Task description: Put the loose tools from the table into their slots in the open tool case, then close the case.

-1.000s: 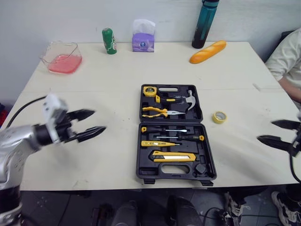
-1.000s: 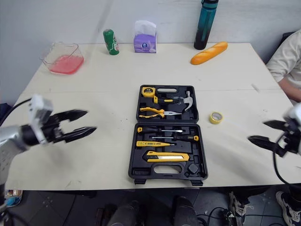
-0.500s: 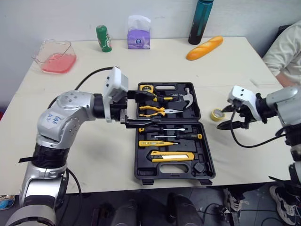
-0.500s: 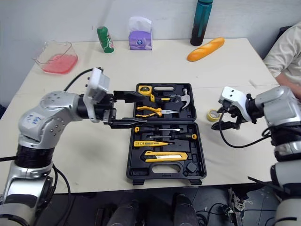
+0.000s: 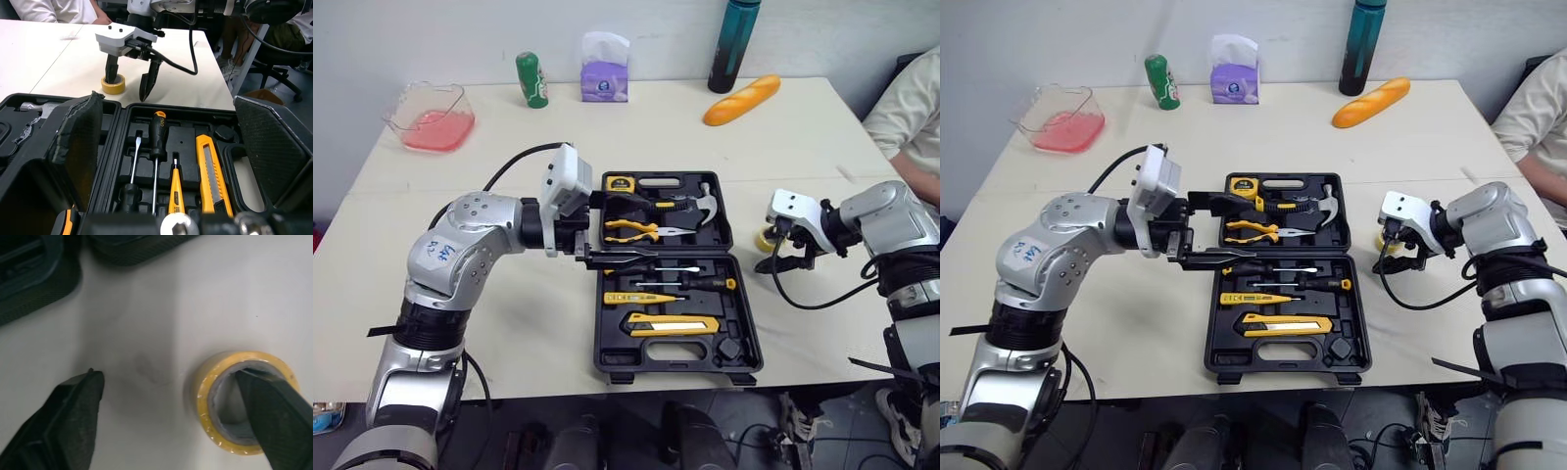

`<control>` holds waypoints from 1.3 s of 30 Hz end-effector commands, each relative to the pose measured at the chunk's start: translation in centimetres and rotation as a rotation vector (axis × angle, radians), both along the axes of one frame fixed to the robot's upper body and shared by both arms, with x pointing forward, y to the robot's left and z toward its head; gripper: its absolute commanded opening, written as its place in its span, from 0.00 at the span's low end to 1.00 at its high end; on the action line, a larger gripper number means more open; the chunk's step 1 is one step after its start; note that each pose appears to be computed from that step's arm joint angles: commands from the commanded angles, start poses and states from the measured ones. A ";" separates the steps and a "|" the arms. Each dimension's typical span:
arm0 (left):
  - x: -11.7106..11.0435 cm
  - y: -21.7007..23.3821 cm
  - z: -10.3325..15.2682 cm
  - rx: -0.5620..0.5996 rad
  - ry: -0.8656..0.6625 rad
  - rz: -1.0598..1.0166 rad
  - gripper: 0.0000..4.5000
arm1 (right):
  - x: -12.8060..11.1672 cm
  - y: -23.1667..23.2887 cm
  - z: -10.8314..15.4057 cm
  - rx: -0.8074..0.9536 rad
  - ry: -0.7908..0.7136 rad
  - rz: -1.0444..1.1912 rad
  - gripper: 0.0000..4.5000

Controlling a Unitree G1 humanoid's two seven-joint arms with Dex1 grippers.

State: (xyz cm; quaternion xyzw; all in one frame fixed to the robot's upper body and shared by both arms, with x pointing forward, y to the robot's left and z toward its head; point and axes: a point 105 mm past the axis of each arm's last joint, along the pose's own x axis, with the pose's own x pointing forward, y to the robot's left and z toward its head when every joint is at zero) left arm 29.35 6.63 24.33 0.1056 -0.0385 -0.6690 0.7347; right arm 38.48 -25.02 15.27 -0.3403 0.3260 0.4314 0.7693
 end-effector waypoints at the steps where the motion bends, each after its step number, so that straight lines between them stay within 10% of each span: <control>1: -0.5 -0.3 1.1 -0.016 -0.056 -0.024 1.00 | 0.2 -0.3 1.6 -0.003 -0.052 0.012 0.52; 7: -1.1 -0.4 0.5 -0.003 -0.038 -0.057 1.00 | -1.7 -0.5 3.5 -0.002 -0.077 0.088 0.01; 12: -3.6 -0.1 -0.8 0.065 0.002 -0.158 1.00 | -8.8 4.3 6.3 0.167 -0.055 0.266 0.01; 17: -6.0 0.3 -3.9 0.188 0.038 -0.282 1.00 | -13.8 8.1 2.9 0.201 0.035 0.312 0.01; 39: -6.7 -0.6 -5.3 0.186 0.069 -0.329 1.00 | -18.3 9.1 -2.4 0.149 0.170 0.235 0.01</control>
